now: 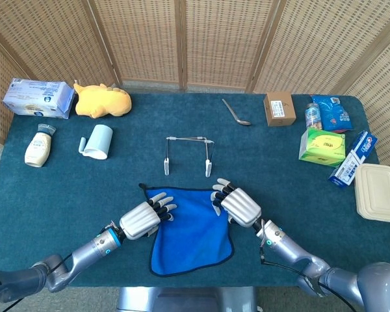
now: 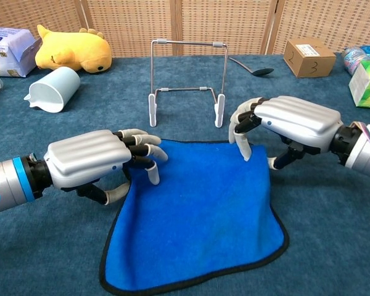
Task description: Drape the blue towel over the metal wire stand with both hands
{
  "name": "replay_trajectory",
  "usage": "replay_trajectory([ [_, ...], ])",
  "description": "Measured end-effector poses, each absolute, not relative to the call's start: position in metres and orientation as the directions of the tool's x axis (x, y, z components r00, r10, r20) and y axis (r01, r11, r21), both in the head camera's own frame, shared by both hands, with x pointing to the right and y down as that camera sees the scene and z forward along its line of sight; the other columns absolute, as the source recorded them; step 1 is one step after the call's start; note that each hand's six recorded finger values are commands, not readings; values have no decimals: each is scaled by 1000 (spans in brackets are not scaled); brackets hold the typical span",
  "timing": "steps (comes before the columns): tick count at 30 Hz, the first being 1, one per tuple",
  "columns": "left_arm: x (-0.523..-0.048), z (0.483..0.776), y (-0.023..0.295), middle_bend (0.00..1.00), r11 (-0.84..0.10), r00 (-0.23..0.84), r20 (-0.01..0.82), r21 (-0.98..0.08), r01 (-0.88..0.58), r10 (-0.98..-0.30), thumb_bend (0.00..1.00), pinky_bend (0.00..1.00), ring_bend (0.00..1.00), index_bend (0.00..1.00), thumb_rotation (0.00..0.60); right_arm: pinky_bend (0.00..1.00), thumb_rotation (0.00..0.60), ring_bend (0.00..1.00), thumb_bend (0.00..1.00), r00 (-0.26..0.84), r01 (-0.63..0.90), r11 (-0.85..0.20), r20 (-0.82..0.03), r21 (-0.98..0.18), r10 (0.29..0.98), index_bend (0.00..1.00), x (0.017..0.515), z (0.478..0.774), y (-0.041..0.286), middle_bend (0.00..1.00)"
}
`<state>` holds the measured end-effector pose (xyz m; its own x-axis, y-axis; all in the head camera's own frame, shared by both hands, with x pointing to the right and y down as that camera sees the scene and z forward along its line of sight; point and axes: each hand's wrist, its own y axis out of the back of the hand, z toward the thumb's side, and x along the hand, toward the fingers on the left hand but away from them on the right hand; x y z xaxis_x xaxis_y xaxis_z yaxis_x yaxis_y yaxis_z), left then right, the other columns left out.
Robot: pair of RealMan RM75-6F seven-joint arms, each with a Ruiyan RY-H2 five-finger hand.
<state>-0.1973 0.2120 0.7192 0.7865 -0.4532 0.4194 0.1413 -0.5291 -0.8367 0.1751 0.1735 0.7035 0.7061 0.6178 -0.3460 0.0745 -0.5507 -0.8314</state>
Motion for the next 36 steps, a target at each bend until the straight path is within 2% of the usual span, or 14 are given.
replay_trajectory([
  [5, -198, 719, 210, 242, -534, 781, 420, -835, 133, -463, 686, 103, 143, 572, 600, 166, 600, 216, 412, 706, 75, -549, -345, -832, 619, 777, 175, 704, 172, 389],
  [12, -199, 718, 207, 314, -535, 775, 414, -836, 118, -477, 682, 109, 191, 669, 600, 166, 600, 217, 411, 704, 74, -547, -345, -834, 620, 798, 175, 703, 172, 391],
  [15, -201, 717, 206, 370, -538, 772, 414, -835, 113, -482, 682, 112, 233, 723, 600, 166, 600, 222, 416, 704, 75, -549, -345, -832, 620, 839, 174, 703, 172, 404],
  [19, -203, 716, 205, 424, -541, 769, 416, -834, 109, -486, 681, 118, 275, 778, 600, 167, 600, 232, 419, 707, 76, -552, -346, -831, 617, 943, 173, 703, 172, 447],
  [23, -207, 713, 203, 460, -545, 764, 411, -833, 94, -497, 678, 120, 308, 797, 600, 166, 600, 244, 427, 706, 85, -555, -343, -827, 620, 993, 172, 701, 172, 484],
  [36, -229, 678, 188, 486, -526, 737, 332, -850, -37, -588, 669, 124, 327, 802, 600, 166, 600, 252, 422, 666, 212, -587, -325, -781, 672, 1000, 170, 672, 159, 514],
])
